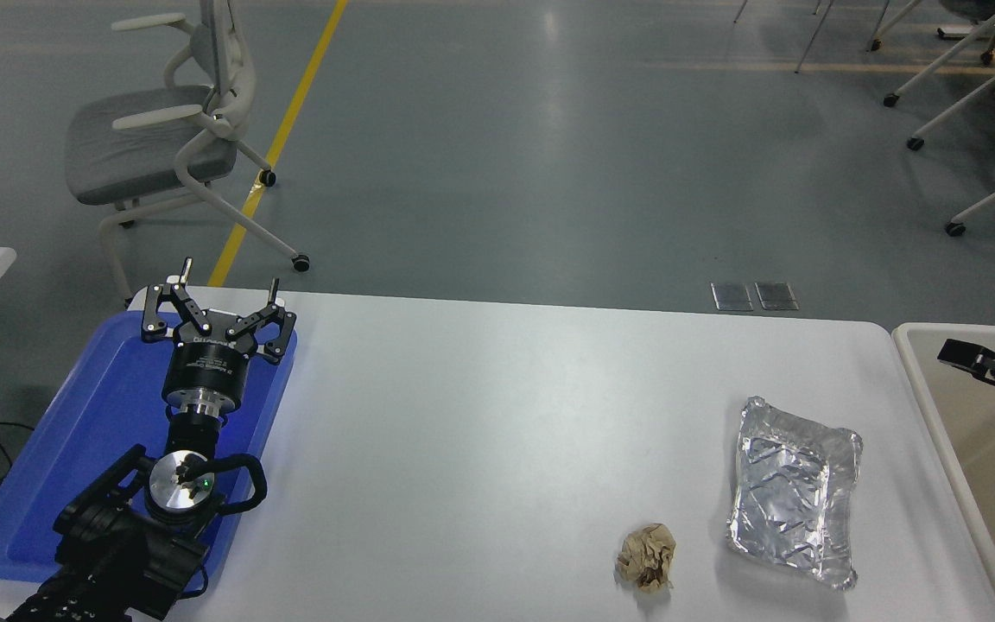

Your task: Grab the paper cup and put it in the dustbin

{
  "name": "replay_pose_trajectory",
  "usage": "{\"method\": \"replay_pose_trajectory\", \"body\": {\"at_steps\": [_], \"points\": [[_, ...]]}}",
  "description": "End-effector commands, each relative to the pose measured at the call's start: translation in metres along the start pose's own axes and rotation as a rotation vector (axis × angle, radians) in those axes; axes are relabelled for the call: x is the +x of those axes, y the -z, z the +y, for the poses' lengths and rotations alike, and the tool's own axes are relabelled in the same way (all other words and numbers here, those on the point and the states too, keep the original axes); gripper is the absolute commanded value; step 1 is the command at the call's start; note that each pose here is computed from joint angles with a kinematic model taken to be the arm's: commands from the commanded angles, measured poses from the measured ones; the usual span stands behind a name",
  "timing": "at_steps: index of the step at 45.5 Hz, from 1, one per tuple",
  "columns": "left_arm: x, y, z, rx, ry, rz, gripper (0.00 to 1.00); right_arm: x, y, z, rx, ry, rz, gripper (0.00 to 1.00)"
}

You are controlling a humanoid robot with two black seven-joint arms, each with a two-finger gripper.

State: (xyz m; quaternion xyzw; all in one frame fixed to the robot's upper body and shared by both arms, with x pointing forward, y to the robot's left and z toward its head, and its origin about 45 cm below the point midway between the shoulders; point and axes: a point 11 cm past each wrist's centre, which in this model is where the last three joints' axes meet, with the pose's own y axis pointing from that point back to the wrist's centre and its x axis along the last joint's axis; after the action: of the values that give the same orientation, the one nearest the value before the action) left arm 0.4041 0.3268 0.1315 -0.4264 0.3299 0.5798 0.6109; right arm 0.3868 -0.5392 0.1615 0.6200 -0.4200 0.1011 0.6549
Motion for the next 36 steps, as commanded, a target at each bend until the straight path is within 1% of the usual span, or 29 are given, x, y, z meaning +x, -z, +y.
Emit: {"method": "replay_pose_trajectory", "body": {"at_steps": [1, 11, 29, 36], "points": [[0.000, 0.000, 0.000, 0.000, 0.000, 0.001, 1.00, 0.031, 0.043, 0.007, 0.077, 0.006, 0.011, 1.00], [0.000, 0.000, 0.000, 0.001, 0.001, -0.001, 1.00, 0.047, 0.086, 0.019, 0.136, 0.051, 0.067, 1.00], [0.000, 0.000, 0.000, 0.002, 0.001, -0.001, 1.00, 0.068, 0.128, 0.055, 0.156, 0.115, 0.228, 1.00], [0.000, 0.000, 0.000, 0.002, 0.001, -0.001, 1.00, 0.063, 0.145, 0.060, 0.178, 0.146, 0.266, 1.00]]}}
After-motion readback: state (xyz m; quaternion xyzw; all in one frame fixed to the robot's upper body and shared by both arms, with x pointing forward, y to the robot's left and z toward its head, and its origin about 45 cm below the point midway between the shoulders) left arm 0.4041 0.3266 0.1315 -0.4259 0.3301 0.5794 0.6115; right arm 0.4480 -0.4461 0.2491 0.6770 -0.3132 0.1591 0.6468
